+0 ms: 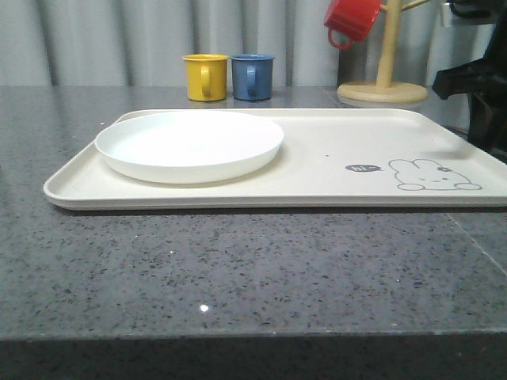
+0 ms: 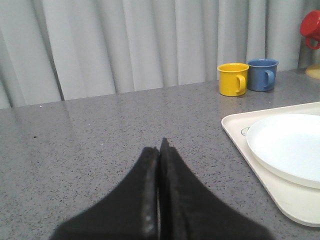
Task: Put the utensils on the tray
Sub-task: 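Lower the right gripper and grasp the steel fork, then carry the fork onto the tray beside the plate and release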
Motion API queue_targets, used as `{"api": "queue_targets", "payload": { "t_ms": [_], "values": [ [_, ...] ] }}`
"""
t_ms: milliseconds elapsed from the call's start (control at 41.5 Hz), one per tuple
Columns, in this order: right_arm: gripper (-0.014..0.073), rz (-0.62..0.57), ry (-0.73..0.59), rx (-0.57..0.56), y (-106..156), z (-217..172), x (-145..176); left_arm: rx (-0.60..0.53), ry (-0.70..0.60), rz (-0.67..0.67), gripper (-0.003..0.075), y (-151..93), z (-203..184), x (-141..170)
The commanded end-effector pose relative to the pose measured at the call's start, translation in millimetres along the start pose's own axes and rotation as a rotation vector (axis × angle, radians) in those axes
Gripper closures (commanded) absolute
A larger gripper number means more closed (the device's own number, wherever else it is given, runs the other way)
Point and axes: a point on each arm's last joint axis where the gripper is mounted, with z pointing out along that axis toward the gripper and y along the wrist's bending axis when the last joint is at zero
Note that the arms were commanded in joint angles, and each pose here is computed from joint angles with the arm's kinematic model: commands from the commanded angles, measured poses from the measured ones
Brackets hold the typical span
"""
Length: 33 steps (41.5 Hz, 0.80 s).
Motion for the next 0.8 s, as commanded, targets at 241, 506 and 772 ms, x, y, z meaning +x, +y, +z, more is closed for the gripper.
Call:
{"api": "queue_targets", "payload": {
  "t_ms": [241,506,772],
  "values": [
    [0.0694,-0.014,-0.064,0.006,-2,-17,-8,-0.013,-0.102,-0.022,0.0739,2,-2,-16],
    [0.0696,0.052,-0.151,0.027,-6,-52,-8,-0.013,-0.102,-0.022,0.0739,2,-2,-16],
    [0.0696,0.021,-0.179,-0.020,25,-90,-4,-0.013,-0.102,-0.022,0.0739,2,-2,-16]
  ]
}}
